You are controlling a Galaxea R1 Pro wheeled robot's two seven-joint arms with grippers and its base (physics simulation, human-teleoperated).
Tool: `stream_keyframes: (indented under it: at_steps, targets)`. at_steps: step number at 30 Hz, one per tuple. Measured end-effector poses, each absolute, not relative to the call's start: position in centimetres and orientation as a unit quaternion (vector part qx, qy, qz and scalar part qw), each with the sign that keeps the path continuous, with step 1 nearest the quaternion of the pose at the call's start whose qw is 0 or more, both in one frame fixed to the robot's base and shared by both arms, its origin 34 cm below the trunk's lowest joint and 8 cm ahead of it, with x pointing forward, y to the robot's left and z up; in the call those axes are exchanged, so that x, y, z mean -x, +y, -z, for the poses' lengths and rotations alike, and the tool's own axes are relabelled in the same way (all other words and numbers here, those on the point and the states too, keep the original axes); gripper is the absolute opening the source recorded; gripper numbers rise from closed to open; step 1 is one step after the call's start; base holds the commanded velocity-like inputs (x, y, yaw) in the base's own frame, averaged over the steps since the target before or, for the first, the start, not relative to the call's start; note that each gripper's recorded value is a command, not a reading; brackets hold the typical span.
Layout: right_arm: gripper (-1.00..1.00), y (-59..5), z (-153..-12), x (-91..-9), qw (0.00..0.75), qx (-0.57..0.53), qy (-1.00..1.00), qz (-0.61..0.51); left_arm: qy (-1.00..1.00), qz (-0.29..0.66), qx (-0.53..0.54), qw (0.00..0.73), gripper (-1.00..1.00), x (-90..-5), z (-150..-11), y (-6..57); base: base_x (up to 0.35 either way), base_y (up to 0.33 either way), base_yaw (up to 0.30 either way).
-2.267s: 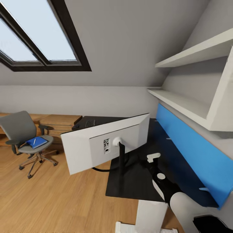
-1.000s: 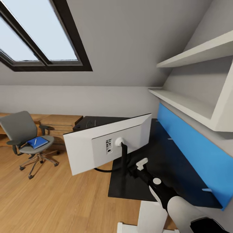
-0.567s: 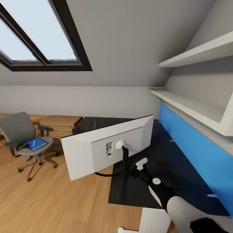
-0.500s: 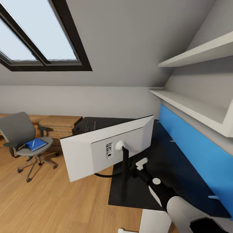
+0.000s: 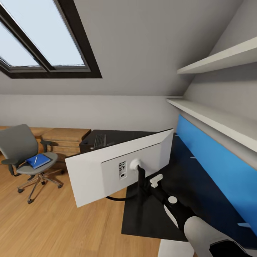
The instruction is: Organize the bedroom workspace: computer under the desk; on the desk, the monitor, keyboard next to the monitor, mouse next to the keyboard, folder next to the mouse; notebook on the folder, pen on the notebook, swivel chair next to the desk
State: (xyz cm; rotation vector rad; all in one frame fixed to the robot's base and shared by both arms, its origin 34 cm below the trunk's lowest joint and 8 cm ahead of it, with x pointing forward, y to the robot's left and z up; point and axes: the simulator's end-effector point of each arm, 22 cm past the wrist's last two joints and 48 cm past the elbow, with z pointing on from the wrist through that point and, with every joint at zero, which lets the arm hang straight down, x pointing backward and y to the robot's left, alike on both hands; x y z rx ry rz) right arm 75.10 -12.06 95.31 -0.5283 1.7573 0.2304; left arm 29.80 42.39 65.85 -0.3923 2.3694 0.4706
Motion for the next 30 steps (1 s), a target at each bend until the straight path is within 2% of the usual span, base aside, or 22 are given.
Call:
stream_keyframes:
  at_steps: [6, 15, 30]
  targets:
    - [1.0, -12.07, -95.3, -75.11, 0.602, 0.228, 0.759, -0.099, 0.91, -0.181, 0.151, 0.341, 1.0, -29.83, -65.86, 42.39, 0.032, 0.046, 0.0]
    - [1.0, -12.07, -95.3, -75.12, 0.602, 0.228, 0.759, -0.099, 0.91, -0.182, 0.151, 0.34, 1.0, -29.81, -65.87, 42.45, 0.004, 0.168, 0.0]
    - [1.0, -12.15, -95.32, -75.16, 0.602, 0.226, 0.759, -0.099, 0.91, -0.182, 0.151, 0.339, 1.0, -29.75, -65.85, 42.49, 0.0, 0.013, 0.0]
